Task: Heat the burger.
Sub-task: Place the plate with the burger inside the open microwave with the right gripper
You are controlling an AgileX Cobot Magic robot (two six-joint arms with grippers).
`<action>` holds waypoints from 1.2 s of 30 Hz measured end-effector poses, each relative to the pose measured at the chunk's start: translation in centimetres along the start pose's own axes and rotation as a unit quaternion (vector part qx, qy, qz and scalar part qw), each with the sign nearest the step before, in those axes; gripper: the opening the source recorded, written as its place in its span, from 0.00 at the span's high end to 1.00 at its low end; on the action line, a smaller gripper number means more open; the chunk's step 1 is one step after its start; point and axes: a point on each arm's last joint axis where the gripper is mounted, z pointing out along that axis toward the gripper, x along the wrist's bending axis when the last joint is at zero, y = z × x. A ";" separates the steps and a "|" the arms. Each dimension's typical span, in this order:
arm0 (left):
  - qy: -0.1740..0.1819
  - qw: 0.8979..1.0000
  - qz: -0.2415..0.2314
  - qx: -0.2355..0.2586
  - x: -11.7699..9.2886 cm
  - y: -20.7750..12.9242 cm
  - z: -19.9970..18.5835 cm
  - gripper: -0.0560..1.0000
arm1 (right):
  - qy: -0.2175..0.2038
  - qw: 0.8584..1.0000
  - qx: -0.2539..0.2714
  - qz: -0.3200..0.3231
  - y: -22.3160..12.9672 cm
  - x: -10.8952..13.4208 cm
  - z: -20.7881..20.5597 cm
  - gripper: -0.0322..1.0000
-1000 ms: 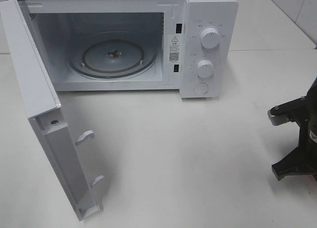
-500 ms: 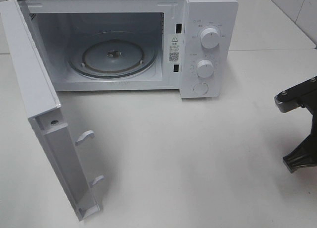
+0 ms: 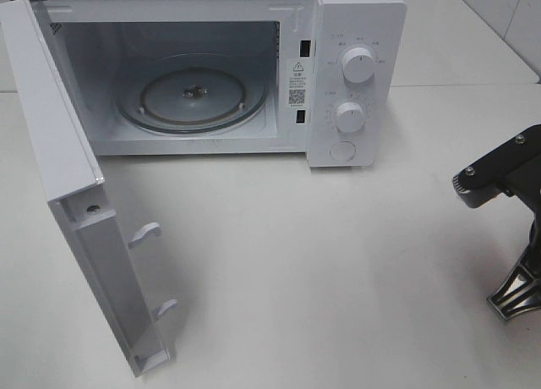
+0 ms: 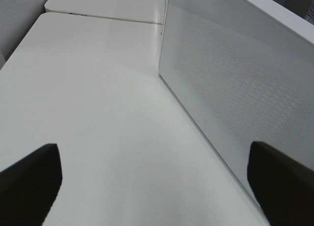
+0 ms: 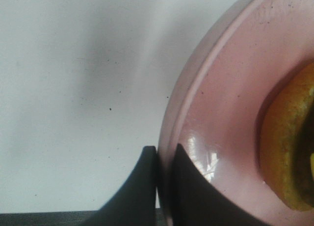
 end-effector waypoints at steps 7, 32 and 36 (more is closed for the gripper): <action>0.000 1.000 0.000 0.000 0.0 0.0 0.0 0.03 | -0.007 0.998 -0.020 -0.062 -0.9 1.1 -1.5 0.96; 0.000 1.000 0.000 0.000 0.0 0.0 0.0 0.03 | 0.004 0.967 -0.101 -0.235 -2.7 6.1 -4.8 0.95; 0.000 1.000 0.000 0.000 0.0 0.0 0.0 0.03 | 0.003 0.954 -0.112 -0.280 -3.0 6.6 -5.1 0.95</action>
